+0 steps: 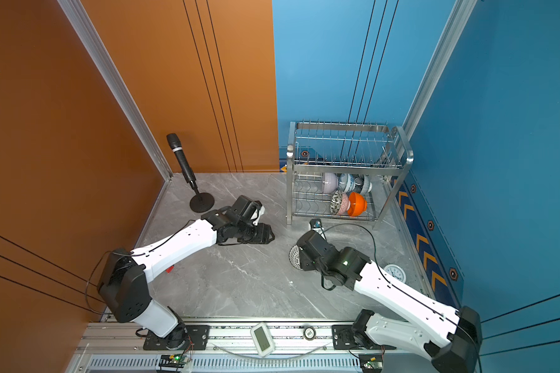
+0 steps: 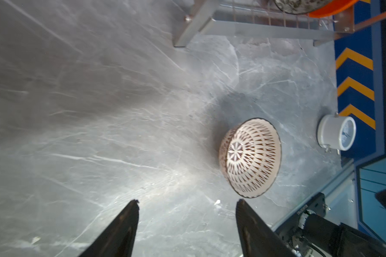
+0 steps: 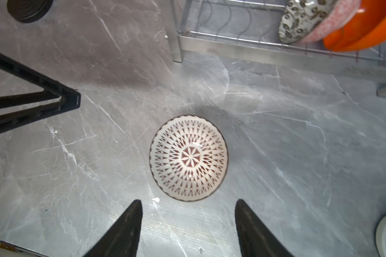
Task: Load bowls into a dish rack
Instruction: Place the bowl at the center of the table, then pick up the bowl from the center of the table.
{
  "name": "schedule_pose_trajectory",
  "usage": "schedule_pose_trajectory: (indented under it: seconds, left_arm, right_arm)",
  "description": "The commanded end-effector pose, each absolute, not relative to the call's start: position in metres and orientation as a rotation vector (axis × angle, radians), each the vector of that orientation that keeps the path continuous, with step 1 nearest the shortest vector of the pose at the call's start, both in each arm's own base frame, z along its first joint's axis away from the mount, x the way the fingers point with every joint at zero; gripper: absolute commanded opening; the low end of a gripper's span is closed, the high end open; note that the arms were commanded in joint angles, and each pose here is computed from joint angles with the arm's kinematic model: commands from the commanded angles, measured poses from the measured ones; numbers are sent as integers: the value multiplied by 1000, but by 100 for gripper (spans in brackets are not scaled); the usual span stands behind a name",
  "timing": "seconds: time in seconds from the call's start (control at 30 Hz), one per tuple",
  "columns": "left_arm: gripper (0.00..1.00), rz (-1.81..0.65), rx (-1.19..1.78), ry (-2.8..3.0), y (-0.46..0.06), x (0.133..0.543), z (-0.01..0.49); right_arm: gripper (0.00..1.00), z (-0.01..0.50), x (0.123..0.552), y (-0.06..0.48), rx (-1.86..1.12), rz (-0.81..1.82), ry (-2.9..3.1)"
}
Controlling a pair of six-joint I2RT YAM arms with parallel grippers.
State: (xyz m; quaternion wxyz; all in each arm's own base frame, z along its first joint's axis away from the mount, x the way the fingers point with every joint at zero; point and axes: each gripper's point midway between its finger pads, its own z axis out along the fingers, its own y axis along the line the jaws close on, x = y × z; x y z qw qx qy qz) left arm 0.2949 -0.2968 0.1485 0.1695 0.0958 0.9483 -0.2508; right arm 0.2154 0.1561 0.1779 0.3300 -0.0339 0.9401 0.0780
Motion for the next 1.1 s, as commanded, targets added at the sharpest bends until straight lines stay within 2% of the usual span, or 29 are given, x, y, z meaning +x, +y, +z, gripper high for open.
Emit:
schedule_pose_trajectory:
  seconds: [0.0,0.17,0.57,0.83,1.07]
  left_arm:
    - [72,-816,420,2705,-324,280,150]
    - [72,-848,505,2765,-346,263,130]
    - [68,-877,600,2829,-386,262,99]
    - [57,-723,568,2886,-375,269,74]
    - [48,-702,551,2923,-375,271,59]
  right_arm:
    - [67,166,203,125,71,137,2492]
    - [67,162,196,109,136,143,2502]
    - [67,146,187,98,209,188,2546]
    - [66,147,189,97,200,184,2558]
    - [66,147,198,97,208,169,2563]
